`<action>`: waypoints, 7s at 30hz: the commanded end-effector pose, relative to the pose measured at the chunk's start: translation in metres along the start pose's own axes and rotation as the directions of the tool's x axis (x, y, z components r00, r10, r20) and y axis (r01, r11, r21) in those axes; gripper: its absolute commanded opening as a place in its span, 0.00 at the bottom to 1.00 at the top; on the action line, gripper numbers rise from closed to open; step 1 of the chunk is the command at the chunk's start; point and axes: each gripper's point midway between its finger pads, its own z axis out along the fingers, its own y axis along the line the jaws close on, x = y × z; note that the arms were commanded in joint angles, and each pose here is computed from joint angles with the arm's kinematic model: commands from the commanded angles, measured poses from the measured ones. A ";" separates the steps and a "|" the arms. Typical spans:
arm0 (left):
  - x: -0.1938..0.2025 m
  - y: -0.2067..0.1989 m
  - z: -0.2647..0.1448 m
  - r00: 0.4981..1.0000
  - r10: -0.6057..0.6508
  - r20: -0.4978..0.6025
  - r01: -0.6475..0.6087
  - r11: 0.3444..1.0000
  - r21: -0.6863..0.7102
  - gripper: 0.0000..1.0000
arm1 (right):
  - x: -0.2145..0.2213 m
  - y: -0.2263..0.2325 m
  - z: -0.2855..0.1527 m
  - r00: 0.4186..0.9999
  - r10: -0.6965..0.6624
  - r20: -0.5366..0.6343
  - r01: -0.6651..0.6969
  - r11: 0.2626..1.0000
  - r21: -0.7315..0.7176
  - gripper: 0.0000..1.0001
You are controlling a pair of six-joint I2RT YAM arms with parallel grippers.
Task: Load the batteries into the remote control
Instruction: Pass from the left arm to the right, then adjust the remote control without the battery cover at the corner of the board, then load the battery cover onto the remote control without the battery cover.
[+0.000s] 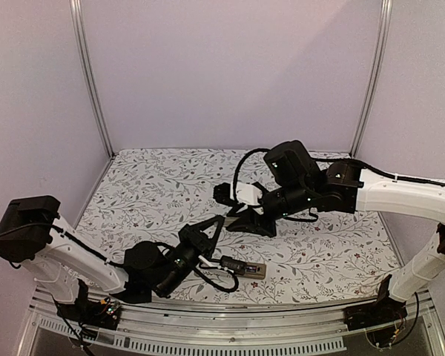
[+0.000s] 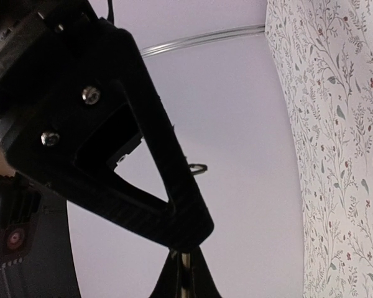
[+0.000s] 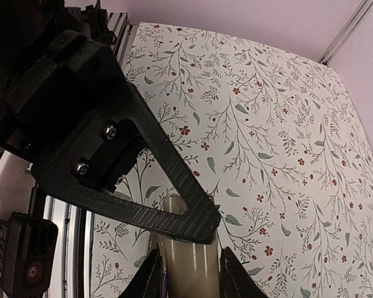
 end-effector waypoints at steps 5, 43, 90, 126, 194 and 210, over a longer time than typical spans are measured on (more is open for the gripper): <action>0.016 0.053 -0.005 0.979 -0.201 -0.031 0.192 0.965 -0.177 0.00 | 0.000 0.000 0.003 1.000 0.001 0.004 -0.001 1.000 0.006 0.19; -0.073 -0.147 -0.057 0.643 -0.620 -0.449 0.529 -0.064 0.846 0.95 | 0.112 -0.080 -0.041 0.872 0.486 -0.063 -0.459 0.855 0.240 0.01; -0.048 -0.203 -0.068 0.634 -0.545 -0.549 0.570 -0.151 0.808 0.43 | 0.106 -0.064 -0.054 0.894 0.448 -0.020 -0.436 0.877 0.201 0.00; 0.014 -0.087 -0.108 -0.058 -0.830 -0.555 0.871 -0.313 0.378 0.65 | 0.153 0.058 0.064 0.883 0.035 -0.469 -0.158 0.961 -0.225 0.00; -0.041 -0.174 -0.106 0.336 -0.804 -0.491 0.767 -0.069 0.638 0.43 | 0.175 0.056 0.084 0.875 -0.029 -0.484 -0.105 0.963 -0.248 0.00; -0.043 -0.179 -0.105 0.356 -0.795 -0.491 0.759 -0.060 0.648 0.41 | 0.171 0.058 0.094 0.879 -0.026 -0.476 -0.109 0.961 -0.252 0.00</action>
